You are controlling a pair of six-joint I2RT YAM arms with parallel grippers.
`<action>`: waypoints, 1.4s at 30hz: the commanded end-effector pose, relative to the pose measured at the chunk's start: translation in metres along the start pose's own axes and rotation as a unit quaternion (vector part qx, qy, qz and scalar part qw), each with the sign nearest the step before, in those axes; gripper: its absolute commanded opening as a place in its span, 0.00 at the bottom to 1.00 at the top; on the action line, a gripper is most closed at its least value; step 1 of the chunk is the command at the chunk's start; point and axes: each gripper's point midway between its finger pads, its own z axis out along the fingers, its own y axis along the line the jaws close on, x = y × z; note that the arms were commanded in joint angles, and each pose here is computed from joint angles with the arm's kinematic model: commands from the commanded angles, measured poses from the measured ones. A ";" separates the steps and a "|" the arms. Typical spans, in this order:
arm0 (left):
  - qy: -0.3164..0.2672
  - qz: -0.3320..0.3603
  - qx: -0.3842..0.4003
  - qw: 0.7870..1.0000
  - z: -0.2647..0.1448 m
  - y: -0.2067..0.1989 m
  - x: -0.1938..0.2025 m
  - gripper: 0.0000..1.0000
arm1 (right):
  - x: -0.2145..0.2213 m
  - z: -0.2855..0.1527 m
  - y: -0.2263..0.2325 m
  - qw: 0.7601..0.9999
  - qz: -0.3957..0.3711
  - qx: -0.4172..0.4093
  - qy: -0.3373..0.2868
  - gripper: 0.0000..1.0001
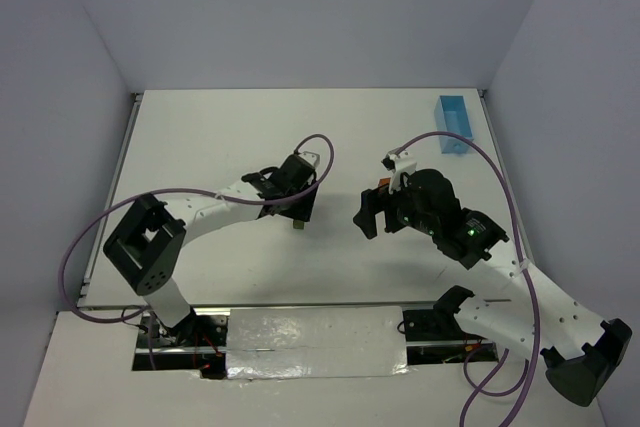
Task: Build the wood block tower
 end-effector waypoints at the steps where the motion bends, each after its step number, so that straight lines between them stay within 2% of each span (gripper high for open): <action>1: 0.010 -0.035 -0.048 0.998 0.004 0.012 0.000 0.58 | -0.008 0.000 0.002 1.000 -0.008 -0.003 -0.018 1.00; 8: 0.026 -0.034 -0.071 0.997 0.010 0.021 0.010 0.59 | -0.007 0.002 0.003 1.000 -0.008 -0.005 -0.015 1.00; 13: 0.036 -0.034 -0.050 0.998 0.014 0.014 0.017 0.43 | -0.008 0.002 0.003 1.000 -0.008 -0.004 -0.017 1.00; 22: 0.059 -0.029 -0.051 0.997 0.021 0.017 0.032 0.43 | -0.008 0.003 0.002 1.000 -0.007 -0.002 -0.016 1.00; 28: 0.071 -0.028 -0.047 0.996 0.026 0.017 0.039 0.31 | -0.007 0.002 0.001 1.000 -0.008 -0.001 -0.016 1.00; 31: 0.067 -0.028 -0.044 0.996 0.024 0.016 0.037 0.14 | -0.007 0.002 0.000 1.000 -0.006 0.002 -0.016 1.00; 32: 0.065 -0.028 -0.045 0.996 0.023 0.016 0.037 0.05 | -0.008 0.002 0.000 1.000 -0.007 0.002 -0.018 1.00; 33: 0.060 -0.023 -0.041 0.997 0.020 0.016 0.034 0.02 | -0.007 0.002 0.000 1.000 -0.006 0.001 -0.017 1.00; 38: 0.045 0.009 -0.018 0.999 0.015 0.012 0.031 0.00 | -0.007 0.003 0.000 1.000 -0.005 0.004 -0.018 1.00; 42: -0.007 0.021 0.027 0.999 0.004 0.003 0.020 0.00 | -0.006 0.004 -0.003 1.000 0.006 0.013 -0.015 1.00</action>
